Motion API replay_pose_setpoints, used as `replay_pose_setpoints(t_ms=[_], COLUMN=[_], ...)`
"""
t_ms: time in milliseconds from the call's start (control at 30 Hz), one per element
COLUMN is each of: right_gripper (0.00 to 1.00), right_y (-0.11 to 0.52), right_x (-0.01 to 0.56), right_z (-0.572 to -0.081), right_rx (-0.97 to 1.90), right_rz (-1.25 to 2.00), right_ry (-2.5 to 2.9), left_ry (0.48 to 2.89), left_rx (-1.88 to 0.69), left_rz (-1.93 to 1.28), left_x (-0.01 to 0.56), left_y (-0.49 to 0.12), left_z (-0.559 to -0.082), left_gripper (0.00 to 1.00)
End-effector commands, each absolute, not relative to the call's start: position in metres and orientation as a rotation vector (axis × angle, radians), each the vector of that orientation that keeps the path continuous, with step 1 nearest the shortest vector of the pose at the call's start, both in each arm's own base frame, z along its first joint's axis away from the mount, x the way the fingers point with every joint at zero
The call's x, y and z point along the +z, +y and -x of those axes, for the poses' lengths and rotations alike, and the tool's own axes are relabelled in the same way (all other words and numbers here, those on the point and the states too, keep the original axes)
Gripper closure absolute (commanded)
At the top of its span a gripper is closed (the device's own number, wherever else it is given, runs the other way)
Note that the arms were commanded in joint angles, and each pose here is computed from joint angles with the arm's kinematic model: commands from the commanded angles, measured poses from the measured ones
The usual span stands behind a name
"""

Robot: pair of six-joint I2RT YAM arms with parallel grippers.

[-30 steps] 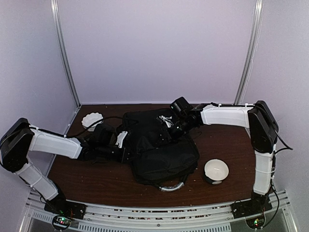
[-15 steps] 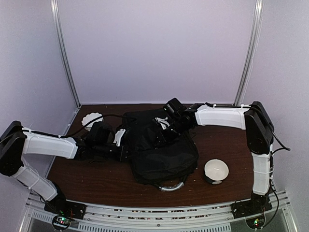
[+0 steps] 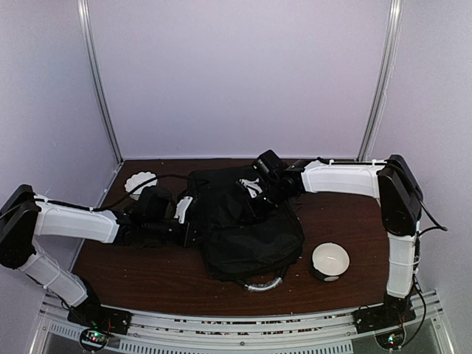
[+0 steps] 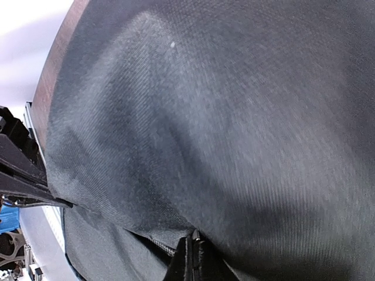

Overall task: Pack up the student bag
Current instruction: Pick up the lower front pocket of the student bag, then zip the lower front pocket of the student bag.

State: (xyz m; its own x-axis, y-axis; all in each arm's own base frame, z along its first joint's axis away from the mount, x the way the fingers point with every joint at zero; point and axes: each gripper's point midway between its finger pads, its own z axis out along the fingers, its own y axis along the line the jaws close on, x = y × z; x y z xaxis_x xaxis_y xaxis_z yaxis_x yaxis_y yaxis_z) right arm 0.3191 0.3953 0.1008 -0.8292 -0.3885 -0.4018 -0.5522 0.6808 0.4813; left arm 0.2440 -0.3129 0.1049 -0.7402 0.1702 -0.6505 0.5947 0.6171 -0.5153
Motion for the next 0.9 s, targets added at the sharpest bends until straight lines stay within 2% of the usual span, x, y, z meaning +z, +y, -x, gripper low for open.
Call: replay_pose_setpoints(t_ms=[0, 867], right_gripper=[1.00, 1.00], right_y=[0.349, 0.215], right_x=[0.110, 0.132], right_z=[-0.337, -0.383], right_rx=[0.765, 0.685], right_rz=[0.620, 0.249], right_ry=[2.628, 2.561], left_ry=[2.130, 2.240], left_rx=[-1.072, -0.967], left_rz=[-0.677, -0.621], left_x=[0.131, 0.101], left_y=[-0.331, -0.321], left_z=[-0.242, -0.258], left_gripper=[1.00, 1.00])
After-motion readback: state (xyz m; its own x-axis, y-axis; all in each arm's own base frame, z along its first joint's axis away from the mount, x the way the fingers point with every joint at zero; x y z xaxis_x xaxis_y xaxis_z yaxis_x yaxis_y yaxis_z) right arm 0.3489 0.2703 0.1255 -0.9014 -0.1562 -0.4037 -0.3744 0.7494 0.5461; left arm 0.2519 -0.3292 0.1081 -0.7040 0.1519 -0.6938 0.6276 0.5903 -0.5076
